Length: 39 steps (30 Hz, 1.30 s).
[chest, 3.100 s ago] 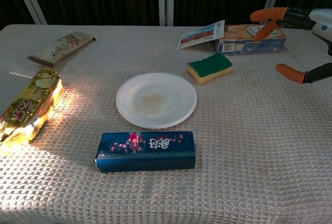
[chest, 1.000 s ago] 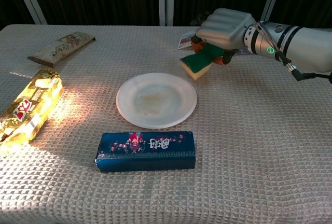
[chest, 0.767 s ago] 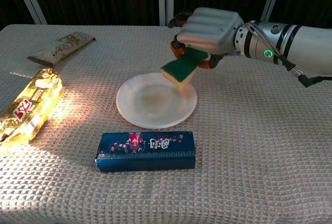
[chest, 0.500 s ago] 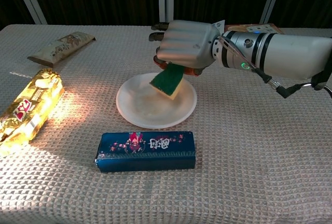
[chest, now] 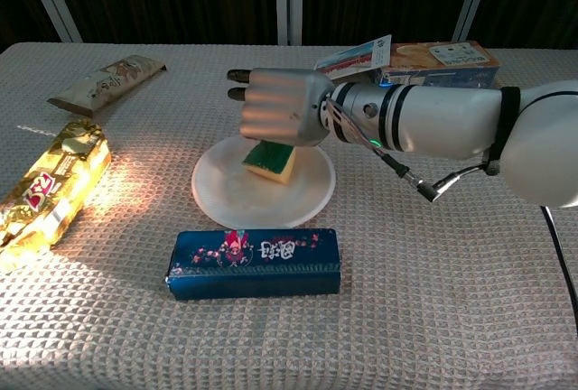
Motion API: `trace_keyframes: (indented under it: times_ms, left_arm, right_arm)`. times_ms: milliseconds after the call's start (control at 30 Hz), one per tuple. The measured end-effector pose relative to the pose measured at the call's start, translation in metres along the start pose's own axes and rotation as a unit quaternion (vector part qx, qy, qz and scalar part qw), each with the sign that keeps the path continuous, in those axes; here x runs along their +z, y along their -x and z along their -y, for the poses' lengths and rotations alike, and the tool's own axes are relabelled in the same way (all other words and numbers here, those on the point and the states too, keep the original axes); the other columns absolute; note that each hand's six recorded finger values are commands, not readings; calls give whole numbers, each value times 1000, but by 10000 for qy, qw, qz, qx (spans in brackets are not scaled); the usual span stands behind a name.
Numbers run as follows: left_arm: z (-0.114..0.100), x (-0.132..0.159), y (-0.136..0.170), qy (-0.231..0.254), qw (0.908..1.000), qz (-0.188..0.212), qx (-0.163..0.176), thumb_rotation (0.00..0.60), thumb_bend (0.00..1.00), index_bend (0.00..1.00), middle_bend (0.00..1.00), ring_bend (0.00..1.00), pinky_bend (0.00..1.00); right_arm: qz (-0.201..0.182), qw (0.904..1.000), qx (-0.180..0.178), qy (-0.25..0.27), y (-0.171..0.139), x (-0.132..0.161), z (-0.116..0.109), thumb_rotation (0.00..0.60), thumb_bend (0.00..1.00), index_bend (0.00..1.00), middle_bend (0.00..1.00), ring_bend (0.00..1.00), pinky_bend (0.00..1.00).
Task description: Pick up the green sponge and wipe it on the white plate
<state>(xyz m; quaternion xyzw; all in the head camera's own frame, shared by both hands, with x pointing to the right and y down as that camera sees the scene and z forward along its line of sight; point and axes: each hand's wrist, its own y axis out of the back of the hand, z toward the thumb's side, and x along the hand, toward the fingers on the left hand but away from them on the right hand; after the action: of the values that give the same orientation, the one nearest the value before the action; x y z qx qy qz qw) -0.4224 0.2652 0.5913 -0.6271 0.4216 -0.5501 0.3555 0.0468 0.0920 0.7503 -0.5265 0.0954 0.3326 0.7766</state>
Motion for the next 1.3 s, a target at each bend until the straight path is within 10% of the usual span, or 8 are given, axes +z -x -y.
trace_keyframes:
  times_ms: [1300]
  left_arm:
    - [1, 0, 3, 44, 10000, -11, 17, 600, 70, 285, 178, 126, 181]
  right_arm:
    - [-120, 9909, -685, -1151, -13, 51, -15, 600, 350, 650, 483, 206, 0]
